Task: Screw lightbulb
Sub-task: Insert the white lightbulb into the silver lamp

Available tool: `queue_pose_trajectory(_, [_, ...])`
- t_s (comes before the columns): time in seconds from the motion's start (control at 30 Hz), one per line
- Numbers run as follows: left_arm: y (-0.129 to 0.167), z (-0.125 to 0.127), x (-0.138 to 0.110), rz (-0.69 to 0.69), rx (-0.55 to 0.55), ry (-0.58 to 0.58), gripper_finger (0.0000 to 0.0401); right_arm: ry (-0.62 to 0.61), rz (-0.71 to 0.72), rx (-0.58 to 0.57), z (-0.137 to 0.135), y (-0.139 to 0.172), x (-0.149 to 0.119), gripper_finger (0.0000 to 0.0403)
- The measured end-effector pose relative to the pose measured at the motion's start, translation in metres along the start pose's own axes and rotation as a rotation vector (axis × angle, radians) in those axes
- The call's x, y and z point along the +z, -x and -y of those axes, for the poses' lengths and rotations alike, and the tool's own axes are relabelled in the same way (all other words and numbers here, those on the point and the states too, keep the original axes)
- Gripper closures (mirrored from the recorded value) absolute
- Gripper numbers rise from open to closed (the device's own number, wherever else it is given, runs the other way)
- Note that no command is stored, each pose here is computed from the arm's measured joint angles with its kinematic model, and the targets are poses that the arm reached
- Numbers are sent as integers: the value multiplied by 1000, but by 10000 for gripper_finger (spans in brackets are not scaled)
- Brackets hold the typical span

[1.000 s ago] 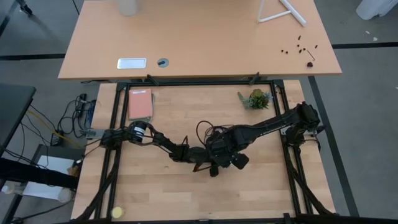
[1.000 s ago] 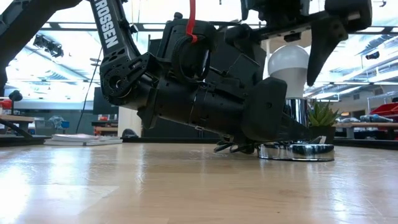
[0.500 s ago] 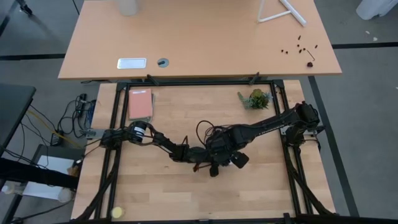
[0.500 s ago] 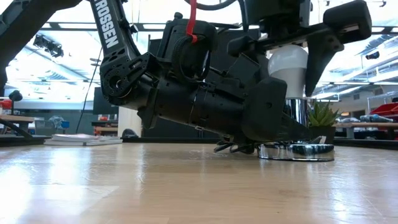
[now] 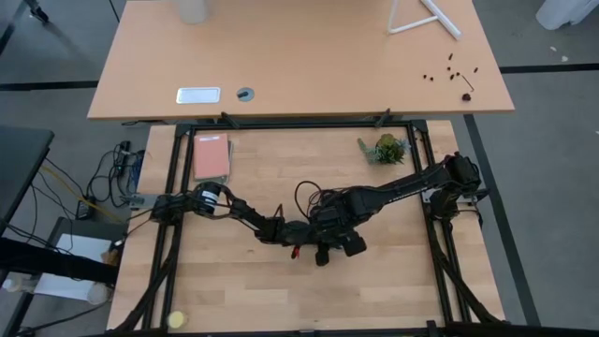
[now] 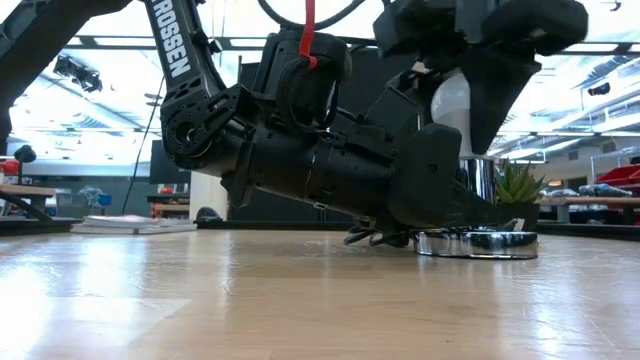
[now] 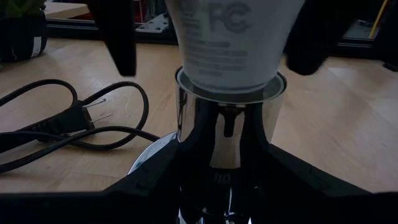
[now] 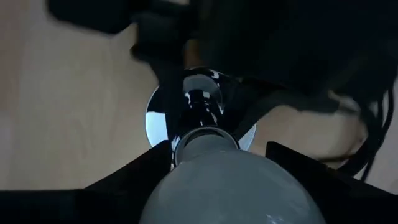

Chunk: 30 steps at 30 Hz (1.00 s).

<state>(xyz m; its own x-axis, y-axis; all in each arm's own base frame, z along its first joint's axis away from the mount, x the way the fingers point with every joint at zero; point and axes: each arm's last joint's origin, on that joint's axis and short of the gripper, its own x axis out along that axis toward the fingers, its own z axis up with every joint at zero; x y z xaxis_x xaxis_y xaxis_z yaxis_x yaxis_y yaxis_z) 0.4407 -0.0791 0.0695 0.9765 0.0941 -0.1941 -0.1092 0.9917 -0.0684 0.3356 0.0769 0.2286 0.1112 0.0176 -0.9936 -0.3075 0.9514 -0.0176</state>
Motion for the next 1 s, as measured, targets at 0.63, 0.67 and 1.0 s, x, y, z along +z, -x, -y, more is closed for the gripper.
queue_pose_trajectory(0.63, [0,0,0,1,0,5,205,-784,66,-16,10,0,5,109])
queue_pose_trajectory(0.67, [0,0,0,1,0,6,205,-767,62,-8,11,0,4,94])
queue_pose_trajectory(1.0, [0,0,0,0,2,8,205,-334,64,51,13,11,7,28])
